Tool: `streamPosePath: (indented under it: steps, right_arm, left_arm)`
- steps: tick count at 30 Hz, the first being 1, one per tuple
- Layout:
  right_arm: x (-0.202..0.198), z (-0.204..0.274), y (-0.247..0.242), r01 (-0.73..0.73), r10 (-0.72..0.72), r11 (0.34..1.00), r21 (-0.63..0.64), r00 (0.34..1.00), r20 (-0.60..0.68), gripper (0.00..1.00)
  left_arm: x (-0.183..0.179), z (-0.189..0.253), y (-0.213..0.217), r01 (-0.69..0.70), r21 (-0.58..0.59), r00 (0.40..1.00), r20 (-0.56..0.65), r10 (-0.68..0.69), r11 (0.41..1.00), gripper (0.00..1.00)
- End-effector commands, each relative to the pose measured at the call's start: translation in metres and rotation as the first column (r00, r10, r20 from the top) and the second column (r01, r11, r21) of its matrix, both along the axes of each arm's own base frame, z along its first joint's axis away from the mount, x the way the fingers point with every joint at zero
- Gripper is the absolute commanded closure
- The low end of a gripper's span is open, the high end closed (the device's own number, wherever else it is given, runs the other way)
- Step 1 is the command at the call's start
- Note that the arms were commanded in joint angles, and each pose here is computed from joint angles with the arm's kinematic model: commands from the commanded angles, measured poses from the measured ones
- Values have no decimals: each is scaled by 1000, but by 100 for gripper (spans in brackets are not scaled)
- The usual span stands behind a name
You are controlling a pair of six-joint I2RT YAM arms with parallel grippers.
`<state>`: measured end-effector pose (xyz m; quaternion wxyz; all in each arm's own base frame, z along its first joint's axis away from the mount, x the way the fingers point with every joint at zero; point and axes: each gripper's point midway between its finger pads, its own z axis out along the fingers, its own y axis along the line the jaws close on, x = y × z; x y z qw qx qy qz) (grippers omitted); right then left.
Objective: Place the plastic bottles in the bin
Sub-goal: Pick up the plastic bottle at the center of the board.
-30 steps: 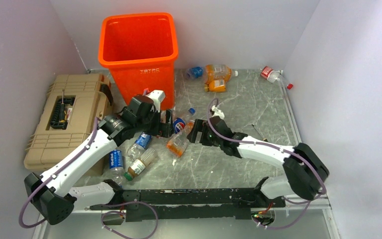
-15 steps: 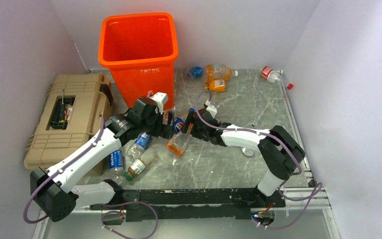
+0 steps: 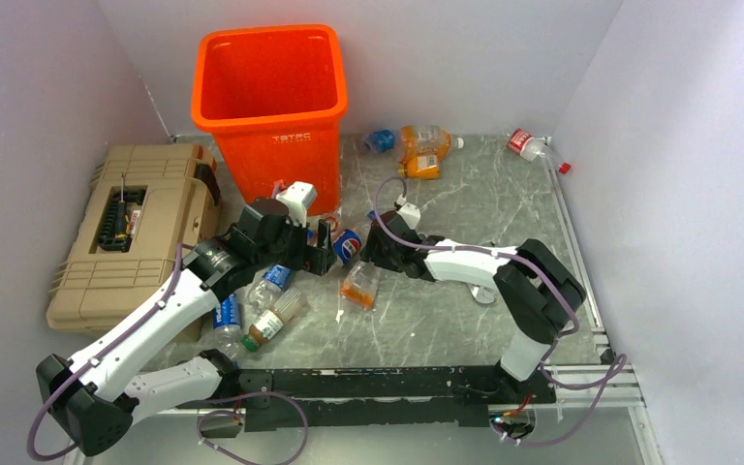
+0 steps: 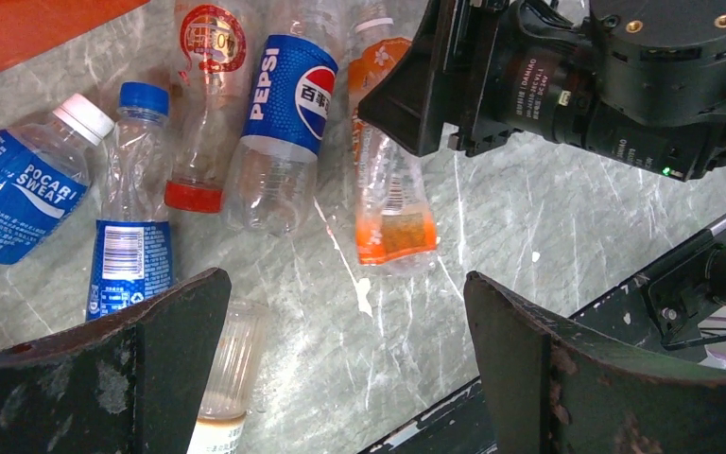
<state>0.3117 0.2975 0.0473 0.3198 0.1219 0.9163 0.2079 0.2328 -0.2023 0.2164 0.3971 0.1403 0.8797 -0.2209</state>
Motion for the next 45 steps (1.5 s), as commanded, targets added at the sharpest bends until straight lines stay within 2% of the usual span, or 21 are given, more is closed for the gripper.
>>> streamPosePath:
  steps: [1,4,8,18,28,33,38,42,45]
  right_arm:
    - [-10,-2,-27,-17,18,994,-106,1000,10,36]
    - [-18,-5,-36,-25,23,990,-140,1000,-15,20]
    - [-24,-5,-45,-15,12,987,-160,1000,-22,12]
    - [-28,-32,-56,-70,49,964,-257,995,-87,20]
    - [-39,-56,-69,-92,61,950,-298,992,-111,36]
    - [-42,-36,-64,-108,107,967,-232,994,-16,50]
    - [-45,22,-45,-205,227,971,-126,952,203,62]
    - [-59,79,-33,-343,334,938,-53,851,405,65]
    - [-82,113,-24,-477,412,879,-13,743,527,67]
  left_arm:
    - [1,9,-6,37,-14,999,30,-37,999,0]
    - [1,9,-6,38,-18,999,34,-38,999,0]
    - [1,10,-5,32,-18,999,37,-31,999,1]
    - [1,10,-3,27,-14,999,37,-27,1000,1]
    - [0,12,-4,31,-24,999,45,-29,999,1]
    - [-1,11,-5,40,-27,998,47,-38,999,0]
    - [-1,13,-7,48,-41,998,52,-46,998,0]
    - [-2,19,-10,60,-67,996,77,-55,996,0]
    - [-2,30,-12,74,-105,991,118,-62,992,1]
